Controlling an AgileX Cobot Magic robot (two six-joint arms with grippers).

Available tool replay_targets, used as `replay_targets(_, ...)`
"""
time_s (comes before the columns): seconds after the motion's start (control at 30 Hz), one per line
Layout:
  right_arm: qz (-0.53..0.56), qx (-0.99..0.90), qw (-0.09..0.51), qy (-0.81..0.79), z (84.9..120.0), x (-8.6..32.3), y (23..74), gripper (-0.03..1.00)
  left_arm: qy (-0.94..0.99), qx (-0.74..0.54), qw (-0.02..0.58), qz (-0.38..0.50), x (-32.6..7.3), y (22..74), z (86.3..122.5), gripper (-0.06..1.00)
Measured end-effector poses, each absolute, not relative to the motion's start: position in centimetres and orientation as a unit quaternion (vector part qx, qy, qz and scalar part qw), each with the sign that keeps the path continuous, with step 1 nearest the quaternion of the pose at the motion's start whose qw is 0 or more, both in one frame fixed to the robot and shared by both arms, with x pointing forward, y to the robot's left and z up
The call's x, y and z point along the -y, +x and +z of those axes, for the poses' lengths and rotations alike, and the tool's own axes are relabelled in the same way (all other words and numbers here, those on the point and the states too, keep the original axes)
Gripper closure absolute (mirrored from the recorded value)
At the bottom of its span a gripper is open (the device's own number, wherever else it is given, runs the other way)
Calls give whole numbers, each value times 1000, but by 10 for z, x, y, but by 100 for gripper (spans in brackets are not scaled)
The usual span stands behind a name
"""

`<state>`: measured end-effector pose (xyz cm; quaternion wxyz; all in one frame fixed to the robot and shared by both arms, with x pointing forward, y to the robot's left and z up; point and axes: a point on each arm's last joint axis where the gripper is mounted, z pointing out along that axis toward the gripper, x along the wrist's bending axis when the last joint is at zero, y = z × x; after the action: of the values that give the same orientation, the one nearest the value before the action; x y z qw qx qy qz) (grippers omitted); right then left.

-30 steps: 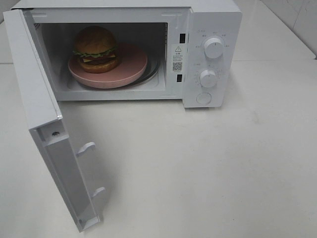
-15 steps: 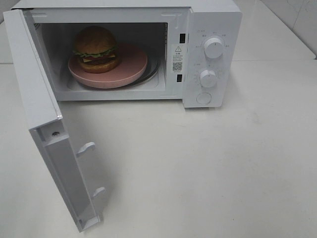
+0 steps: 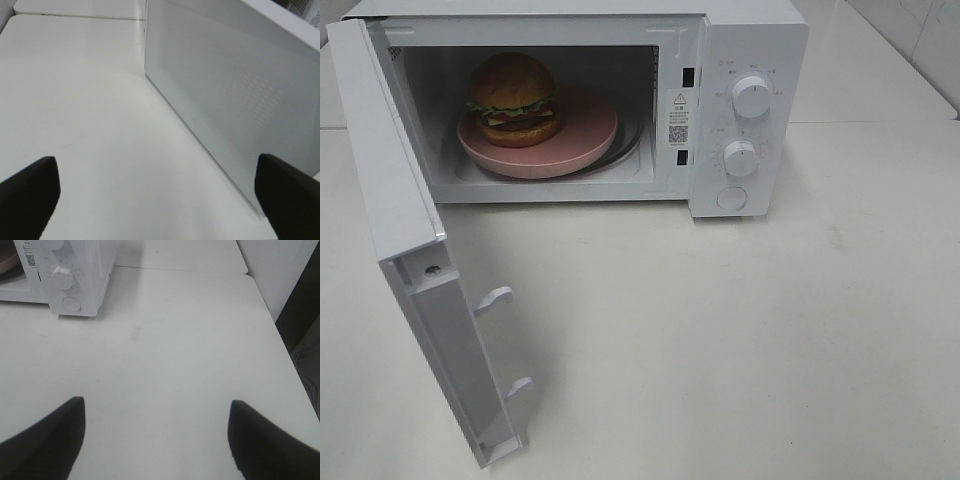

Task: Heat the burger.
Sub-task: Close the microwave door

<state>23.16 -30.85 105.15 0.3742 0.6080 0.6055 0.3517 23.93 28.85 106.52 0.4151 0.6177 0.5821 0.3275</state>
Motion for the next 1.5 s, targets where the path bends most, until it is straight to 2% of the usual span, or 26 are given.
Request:
replay_targets(0.17, 352, -605, 374, 608, 1052, 308, 232, 20, 611, -582, 420, 334, -289, 250, 1073, -2)
replay_targets(0.23, 352, -605, 374, 608, 1052, 308, 232, 20, 611, -588, 411, 334, -291, 264, 1076, 10)
replay_targets(0.27, 352, -605, 374, 608, 1052, 308, 232, 20, 611, -588, 411, 334, -291, 264, 1076, 10)
replay_targets(0.3, 352, -605, 374, 608, 1052, 308, 232, 20, 612, -590, 408, 333, -291, 268, 1077, 16)
replay_targets(0.33, 352, -605, 374, 608, 1052, 308, 232, 20, 613, -594, 404, 330, -291, 276, 1077, 28)
replay_targets(0.37, 352, -605, 374, 608, 1052, 308, 232, 20, 613, -594, 404, 330, -291, 276, 1077, 28)
replay_targets(0.4, 352, -605, 374, 608, 1052, 308, 232, 20, 616, -600, 396, 321, -292, 284, 1077, 42)
replay_targets(0.43, 352, -605, 374, 608, 1052, 308, 232, 20, 616, -600, 396, 321, -292, 284, 1077, 42)
replay_targets(0.47, 352, -605, 374, 608, 1052, 308, 232, 20, 619, -603, 391, 317, -292, 287, 1076, 49)
replay_targets(0.5, 352, -605, 374, 608, 1052, 308, 232, 20, 622, -609, 384, 309, -292, 294, 1075, 61)
replay_targets(0.53, 352, -605, 374, 608, 1052, 308, 232, 20, 622, -609, 384, 309, -292, 294, 1075, 61)
replay_targets(0.57, 352, -605, 374, 608, 1052, 308, 232, 20, 624, -612, 379, 304, -292, 298, 1075, 67)
replay_targets(0.6, 352, -605, 374, 608, 1052, 308, 232, 20, 627, -617, 371, 297, -292, 306, 1073, 80)
replay_targets(0.63, 352, -605, 374, 608, 1052, 308, 232, 20, 627, -617, 371, 297, -292, 306, 1073, 80)
replay_targets(0.7, 352, -605, 374, 608, 1052, 308, 232, 20, 629, -623, 363, 291, -293, 318, 1072, 93)
replay_targets(0.93, 352, -605, 374, 608, 1052, 308, 232, 20, 609, -611, 386, 327, -295, 340, 1073, 94)
replay_targets(1.5, 352, -605, 374, 608, 1052, 308, 232, 21, 529, -577, 440, 439, -306, 380, 1009, 94)
